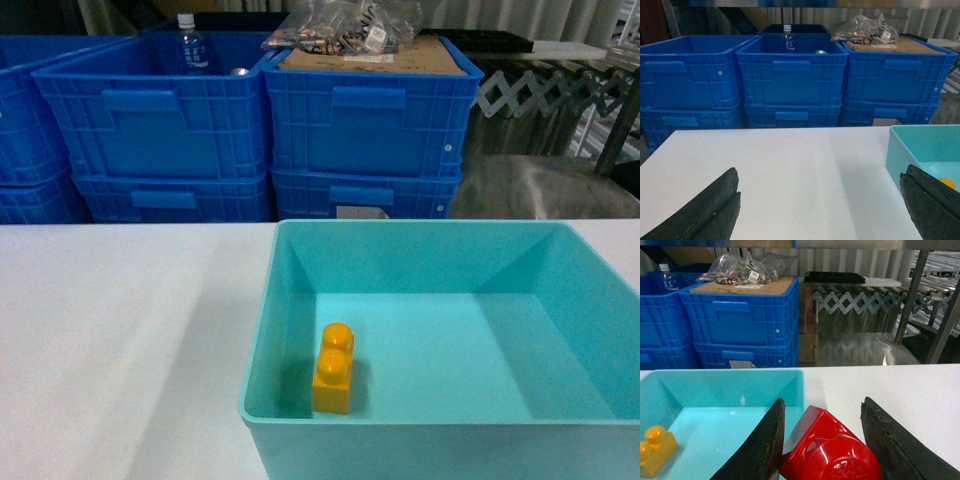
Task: Pick red block from blue box to shelf
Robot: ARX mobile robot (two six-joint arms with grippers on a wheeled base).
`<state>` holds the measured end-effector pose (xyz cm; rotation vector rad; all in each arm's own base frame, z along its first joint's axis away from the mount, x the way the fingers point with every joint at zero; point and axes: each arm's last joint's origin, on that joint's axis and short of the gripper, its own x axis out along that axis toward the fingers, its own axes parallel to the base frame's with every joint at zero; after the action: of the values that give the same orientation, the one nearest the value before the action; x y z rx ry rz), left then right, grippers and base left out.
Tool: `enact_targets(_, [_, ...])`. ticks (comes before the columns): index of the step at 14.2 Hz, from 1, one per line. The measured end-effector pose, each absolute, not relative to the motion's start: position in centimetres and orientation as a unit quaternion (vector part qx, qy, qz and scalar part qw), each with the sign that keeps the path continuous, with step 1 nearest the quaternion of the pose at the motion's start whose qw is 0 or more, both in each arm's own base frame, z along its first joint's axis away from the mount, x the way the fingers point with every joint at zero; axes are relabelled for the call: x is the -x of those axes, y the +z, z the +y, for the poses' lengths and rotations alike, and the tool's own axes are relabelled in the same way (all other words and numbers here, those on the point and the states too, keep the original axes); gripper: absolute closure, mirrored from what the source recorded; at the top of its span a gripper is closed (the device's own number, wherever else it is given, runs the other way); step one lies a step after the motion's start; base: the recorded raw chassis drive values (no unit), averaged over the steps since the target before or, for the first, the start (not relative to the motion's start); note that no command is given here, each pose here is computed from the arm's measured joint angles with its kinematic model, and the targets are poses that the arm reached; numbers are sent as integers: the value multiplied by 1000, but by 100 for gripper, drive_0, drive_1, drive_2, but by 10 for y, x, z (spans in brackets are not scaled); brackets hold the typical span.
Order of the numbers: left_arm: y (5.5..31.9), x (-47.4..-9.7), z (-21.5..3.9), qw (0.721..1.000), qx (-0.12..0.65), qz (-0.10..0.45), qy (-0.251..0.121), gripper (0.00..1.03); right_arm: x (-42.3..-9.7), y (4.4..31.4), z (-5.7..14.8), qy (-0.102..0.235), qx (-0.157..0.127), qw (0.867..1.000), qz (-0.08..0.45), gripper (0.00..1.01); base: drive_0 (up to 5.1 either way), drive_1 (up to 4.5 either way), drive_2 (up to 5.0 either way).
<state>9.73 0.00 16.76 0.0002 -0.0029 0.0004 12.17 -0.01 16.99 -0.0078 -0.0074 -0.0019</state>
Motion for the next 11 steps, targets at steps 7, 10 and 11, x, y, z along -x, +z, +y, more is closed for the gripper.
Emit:
enact_targets(7, [168,-97,0,1000,0,-1,0,5,-109,170,0,-1,4,1000,-7,61,0,0,0])
enact_targets(10, [168,-97,0,1000,0,-1,0,5,-103,164,0,-1,4,1000,19,61,0,0,0])
enact_targets(11, [168,-97,0,1000,0,-1,0,5,-97,168,0,0,4,1000,-8,62,0,0,0])
